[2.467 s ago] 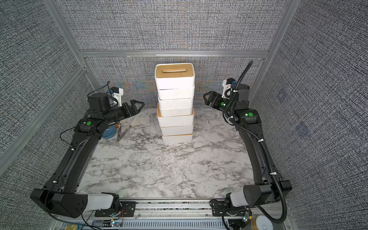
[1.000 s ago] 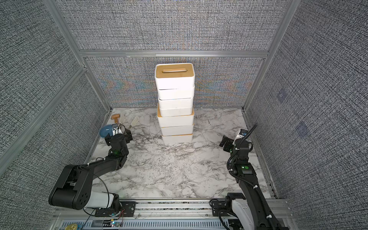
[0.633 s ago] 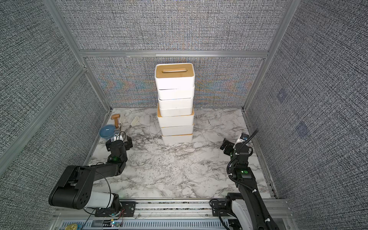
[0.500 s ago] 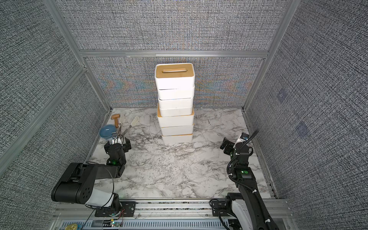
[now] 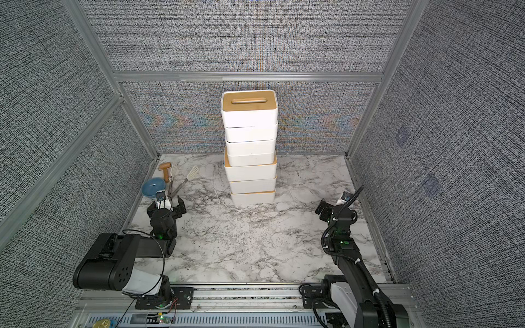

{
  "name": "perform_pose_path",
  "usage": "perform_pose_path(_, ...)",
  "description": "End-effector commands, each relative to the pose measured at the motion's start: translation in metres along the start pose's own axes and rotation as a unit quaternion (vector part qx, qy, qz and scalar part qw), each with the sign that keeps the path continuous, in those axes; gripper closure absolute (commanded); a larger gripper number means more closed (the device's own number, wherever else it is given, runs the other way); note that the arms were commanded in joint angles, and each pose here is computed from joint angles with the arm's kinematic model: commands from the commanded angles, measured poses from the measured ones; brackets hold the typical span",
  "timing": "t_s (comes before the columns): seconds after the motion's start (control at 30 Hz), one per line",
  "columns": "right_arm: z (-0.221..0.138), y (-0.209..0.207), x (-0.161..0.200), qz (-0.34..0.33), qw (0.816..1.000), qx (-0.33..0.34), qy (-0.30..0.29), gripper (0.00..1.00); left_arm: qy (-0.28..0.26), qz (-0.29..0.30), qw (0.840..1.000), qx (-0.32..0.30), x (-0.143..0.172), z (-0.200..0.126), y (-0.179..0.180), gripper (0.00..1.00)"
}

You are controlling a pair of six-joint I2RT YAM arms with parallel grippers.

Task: Stack the tissue boxes
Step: Reset both arms

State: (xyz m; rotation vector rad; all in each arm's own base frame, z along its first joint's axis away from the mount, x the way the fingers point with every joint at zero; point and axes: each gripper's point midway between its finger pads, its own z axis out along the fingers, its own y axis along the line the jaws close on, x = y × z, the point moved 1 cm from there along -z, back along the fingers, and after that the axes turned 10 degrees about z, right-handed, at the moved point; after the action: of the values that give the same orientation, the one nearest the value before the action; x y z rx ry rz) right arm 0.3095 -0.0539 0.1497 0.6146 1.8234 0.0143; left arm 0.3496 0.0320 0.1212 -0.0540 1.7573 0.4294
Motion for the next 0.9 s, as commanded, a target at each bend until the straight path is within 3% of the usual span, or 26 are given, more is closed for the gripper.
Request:
perform_pose_path(0.0,0.005,-0.002,-0.022,-0.003,0.998,0.006,-0.063,0.01,-0.034,-0.015,0.999,0.007,-0.016,-0.001,-0.001,0.00)
perform_pose_path(0.07,0.013,0.000,-0.021,0.000,0.998,0.002,-0.067,0.01,-0.043,-0.004,0.998,0.048,-0.015,-0.003,-0.014,0.00)
perform_pose_path(0.13,0.022,0.002,-0.018,-0.007,0.998,0.000,-0.066,0.01,-0.073,-0.005,0.996,0.049,-0.014,-0.010,-0.011,0.01)
perform_pose_path(0.3,0.038,0.007,-0.014,-0.033,0.996,-0.013,-0.082,0.01,-0.056,-0.006,0.997,0.054,-0.011,-0.006,-0.014,0.01)
perform_pose_path(0.4,0.051,0.009,-0.001,-0.049,0.998,-0.011,-0.041,0.01,-0.061,-0.004,0.997,0.054,-0.012,-0.007,-0.013,0.01)
perform_pose_path(0.63,0.048,0.024,0.031,-0.083,0.989,-0.097,-0.077,0.01,-0.061,-0.004,0.997,0.054,-0.011,-0.007,-0.013,0.01)
perform_pose_path(0.87,0.072,0.036,0.042,-0.111,0.989,-0.094,0.005,0.01,-0.061,-0.004,0.997,0.053,-0.012,-0.007,-0.013,0.00)
